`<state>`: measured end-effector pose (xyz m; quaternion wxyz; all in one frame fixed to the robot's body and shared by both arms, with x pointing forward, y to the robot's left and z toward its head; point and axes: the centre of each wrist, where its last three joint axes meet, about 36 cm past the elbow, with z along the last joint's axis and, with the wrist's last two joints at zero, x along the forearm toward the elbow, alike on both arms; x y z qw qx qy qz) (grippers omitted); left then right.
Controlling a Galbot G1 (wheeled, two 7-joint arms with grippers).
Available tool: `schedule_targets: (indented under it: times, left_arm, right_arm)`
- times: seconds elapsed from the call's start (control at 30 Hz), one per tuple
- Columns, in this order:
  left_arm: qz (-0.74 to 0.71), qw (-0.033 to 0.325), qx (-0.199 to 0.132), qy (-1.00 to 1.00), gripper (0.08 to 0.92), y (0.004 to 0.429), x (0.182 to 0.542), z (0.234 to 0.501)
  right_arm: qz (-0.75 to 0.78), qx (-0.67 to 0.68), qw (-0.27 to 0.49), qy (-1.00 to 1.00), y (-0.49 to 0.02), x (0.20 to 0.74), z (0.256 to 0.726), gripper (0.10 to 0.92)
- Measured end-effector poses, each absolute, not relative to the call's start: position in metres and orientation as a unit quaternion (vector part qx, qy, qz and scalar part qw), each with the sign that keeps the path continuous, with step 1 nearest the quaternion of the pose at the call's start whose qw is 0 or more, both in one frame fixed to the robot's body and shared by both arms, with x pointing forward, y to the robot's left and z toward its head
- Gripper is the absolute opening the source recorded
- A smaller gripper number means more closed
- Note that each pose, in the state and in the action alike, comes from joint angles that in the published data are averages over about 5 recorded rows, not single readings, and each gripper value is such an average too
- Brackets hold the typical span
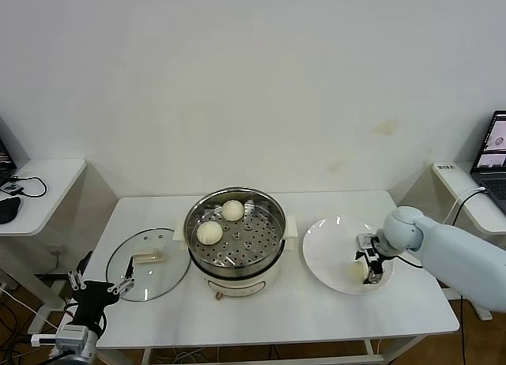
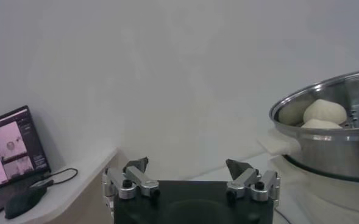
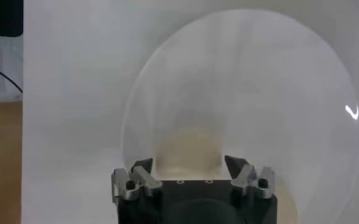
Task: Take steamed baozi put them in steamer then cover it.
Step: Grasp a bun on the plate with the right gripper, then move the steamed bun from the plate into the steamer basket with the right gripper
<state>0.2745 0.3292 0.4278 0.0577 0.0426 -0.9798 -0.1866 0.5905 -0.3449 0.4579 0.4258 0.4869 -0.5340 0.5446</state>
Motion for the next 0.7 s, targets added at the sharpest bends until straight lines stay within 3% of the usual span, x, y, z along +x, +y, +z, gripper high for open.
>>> schedule_targets:
  times: [0.3,0.7]
  left_arm:
    - [-0.186,0.057,0.043,-0.98,0.823,0.329,0.274,0.428]
    - [-0.188,0.054,0.041,-0.98,0.823,0.329,0.274,0.43]
  right_arm:
    - [0.544,0.486,0.43,-0.532,-0.345,0.594,0.459,0.605]
    - [0.544,0.479,0.423,-0.544,-0.35,0.599,0.505,0.585]
